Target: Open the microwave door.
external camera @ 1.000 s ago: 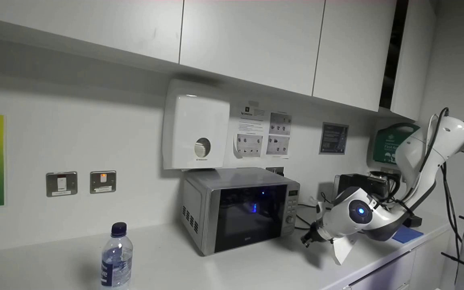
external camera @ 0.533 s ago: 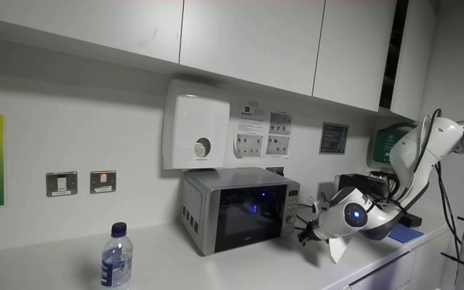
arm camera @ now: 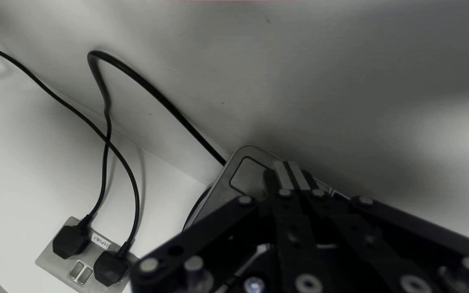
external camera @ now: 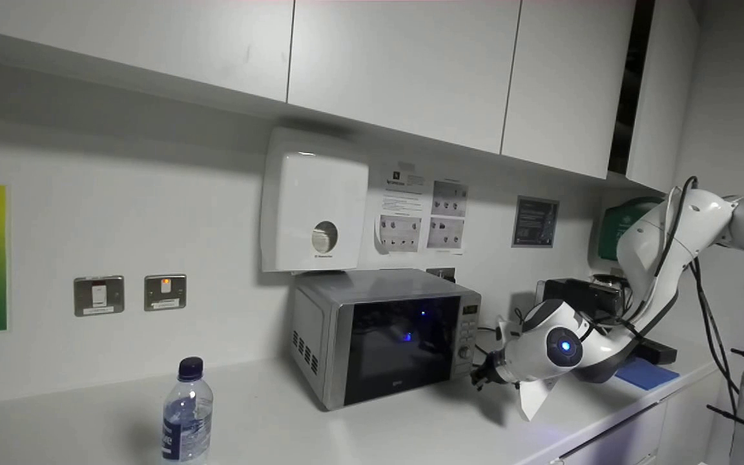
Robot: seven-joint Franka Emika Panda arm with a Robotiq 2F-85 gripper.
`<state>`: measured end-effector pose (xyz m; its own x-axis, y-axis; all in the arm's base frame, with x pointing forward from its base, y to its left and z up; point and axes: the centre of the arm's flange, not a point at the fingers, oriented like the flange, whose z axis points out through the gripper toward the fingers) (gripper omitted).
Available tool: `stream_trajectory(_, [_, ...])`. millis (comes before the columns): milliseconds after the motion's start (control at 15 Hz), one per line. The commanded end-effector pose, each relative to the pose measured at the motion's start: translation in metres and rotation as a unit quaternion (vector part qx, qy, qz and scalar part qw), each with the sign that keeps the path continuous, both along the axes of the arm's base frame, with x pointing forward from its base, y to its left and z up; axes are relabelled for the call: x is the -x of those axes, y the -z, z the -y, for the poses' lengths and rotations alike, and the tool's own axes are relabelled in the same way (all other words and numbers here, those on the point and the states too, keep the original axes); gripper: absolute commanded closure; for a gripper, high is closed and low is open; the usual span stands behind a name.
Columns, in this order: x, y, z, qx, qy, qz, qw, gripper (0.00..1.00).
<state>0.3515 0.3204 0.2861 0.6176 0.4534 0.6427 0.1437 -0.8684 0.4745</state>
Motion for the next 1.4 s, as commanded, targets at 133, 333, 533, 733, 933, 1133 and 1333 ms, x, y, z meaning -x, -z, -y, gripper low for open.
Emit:
stream_trajectory(133, [-0.012, 0.008, -0.004, -0.006, 0.004, 0.020, 0.9998, 1.00])
stream_trajectory(333, [-0.016, 0.012, -0.004, -0.002, 0.003, 0.016, 0.9999, 1.00])
stream_trajectory(533, [-0.021, 0.016, -0.005, 0.003, -0.001, 0.015, 0.9999, 1.00])
stream_trajectory(733, [-0.026, 0.018, -0.007, 0.008, -0.007, 0.016, 0.9998, 1.00])
stream_trajectory(933, [-0.031, 0.017, -0.009, 0.011, -0.011, 0.021, 0.9996, 1.00])
stream_trajectory(1133, [-0.036, 0.017, -0.010, 0.020, -0.011, 0.024, 0.9994, 1.00])
stream_trajectory(1333, [-0.040, 0.018, -0.011, 0.040, -0.009, 0.029, 0.9987, 1.00])
